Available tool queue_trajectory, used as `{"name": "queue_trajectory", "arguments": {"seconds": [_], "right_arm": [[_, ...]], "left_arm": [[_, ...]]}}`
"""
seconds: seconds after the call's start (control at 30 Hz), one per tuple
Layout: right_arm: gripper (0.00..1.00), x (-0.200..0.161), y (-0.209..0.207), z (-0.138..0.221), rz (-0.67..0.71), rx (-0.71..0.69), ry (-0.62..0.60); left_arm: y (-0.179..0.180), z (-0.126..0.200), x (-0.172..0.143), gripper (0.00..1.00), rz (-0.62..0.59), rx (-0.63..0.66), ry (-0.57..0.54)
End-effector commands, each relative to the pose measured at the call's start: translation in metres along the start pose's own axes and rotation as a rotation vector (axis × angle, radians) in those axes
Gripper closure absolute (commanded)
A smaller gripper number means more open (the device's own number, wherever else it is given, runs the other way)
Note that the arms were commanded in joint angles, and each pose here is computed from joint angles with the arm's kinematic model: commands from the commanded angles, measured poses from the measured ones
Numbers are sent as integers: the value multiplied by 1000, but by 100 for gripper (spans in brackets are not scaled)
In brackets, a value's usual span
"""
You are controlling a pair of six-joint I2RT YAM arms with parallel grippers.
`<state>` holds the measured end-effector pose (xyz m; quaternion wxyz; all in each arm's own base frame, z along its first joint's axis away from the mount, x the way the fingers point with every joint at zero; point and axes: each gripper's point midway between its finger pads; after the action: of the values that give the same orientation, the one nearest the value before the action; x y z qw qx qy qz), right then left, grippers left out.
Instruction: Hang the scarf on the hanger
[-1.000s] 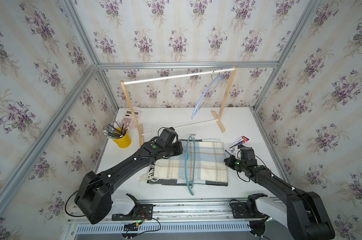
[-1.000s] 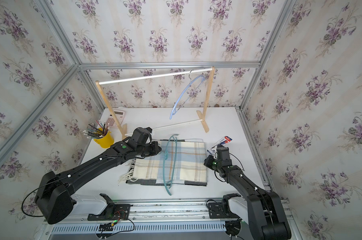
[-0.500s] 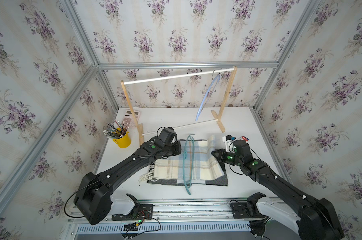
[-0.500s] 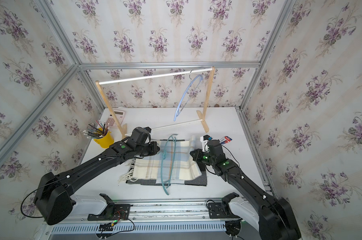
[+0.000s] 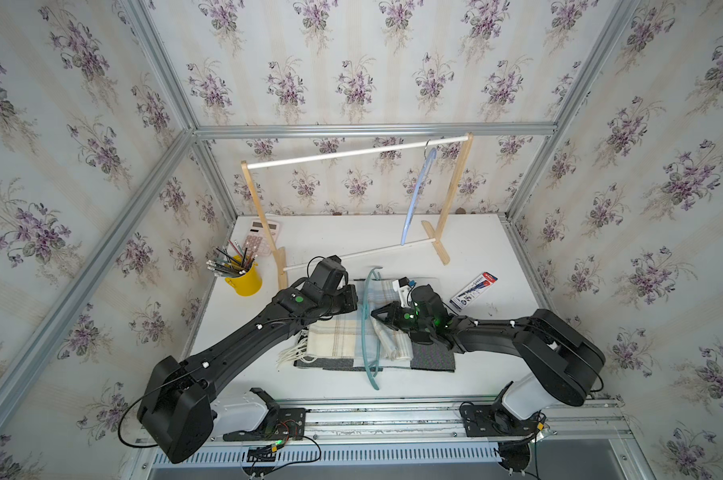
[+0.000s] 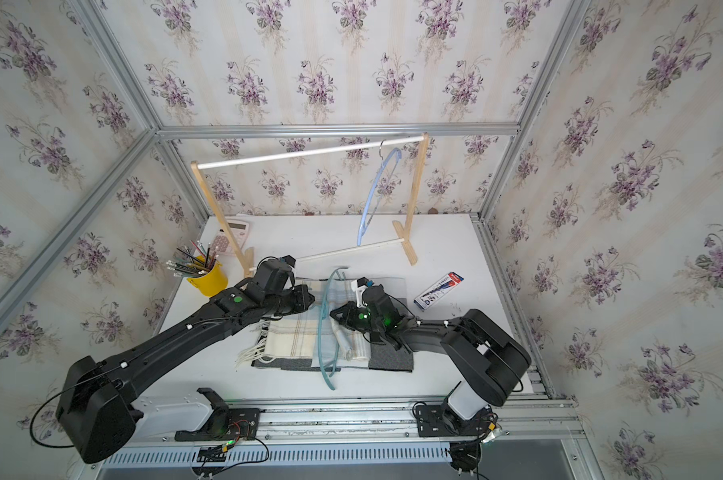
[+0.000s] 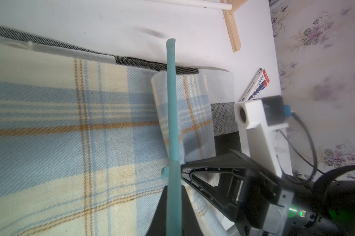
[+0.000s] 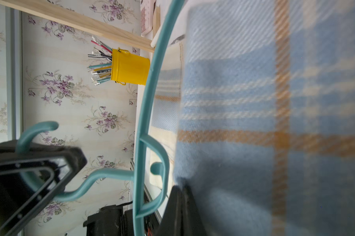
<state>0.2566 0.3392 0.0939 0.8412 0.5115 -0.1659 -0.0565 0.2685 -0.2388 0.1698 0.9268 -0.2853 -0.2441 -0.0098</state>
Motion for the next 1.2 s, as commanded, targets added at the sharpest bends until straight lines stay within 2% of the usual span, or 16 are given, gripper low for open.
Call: {"name": "queue_trajectory", "arguments": {"seconds": [0.0, 0.23, 0.4, 0.6, 0.63, 0.67, 0.73, 0.8, 0.9, 1.17], "right_arm": [[100, 16, 19, -7, -39, 74, -78], [100, 31, 31, -16, -112, 138, -168], [100, 32, 46, -30, -106, 160, -204], [100, 17, 19, -58, -127, 49, -140], [94, 13, 15, -59, -125, 40, -124], [79, 10, 12, -59, -117, 28, -110], [56, 4, 7, -57, -92, 1, -82], [46, -1, 5, -52, -65, -23, -61], [37, -6, 7, -44, -30, -39, -37], [26, -16, 12, -12, 70, -81, 3]], "left_arm": [[-14, 10, 7, 100, 3, -61, -25], [-30, 26, 6, 100, 13, -151, -28], [-32, 30, 5, 100, 20, -174, -21], [-13, 19, 4, 100, 48, -124, -11], [-7, 16, 3, 100, 59, -109, -4], [-2, 13, 2, 100, 68, -94, 0], [10, 8, 2, 100, 92, -63, 6], [15, 5, 3, 100, 106, -57, 9], [17, 5, 6, 100, 106, -52, 5], [9, 6, 8, 100, 55, -70, 37]]}}
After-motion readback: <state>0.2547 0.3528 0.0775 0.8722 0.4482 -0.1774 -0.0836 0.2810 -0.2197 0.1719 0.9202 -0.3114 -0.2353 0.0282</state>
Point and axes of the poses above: each gripper's point midway between its finger pads, its own z axis back along the fingers, its own y axis along the line the jaws close on, x = y × z, and after that the axes turned 2 degrees about -z, right-handed
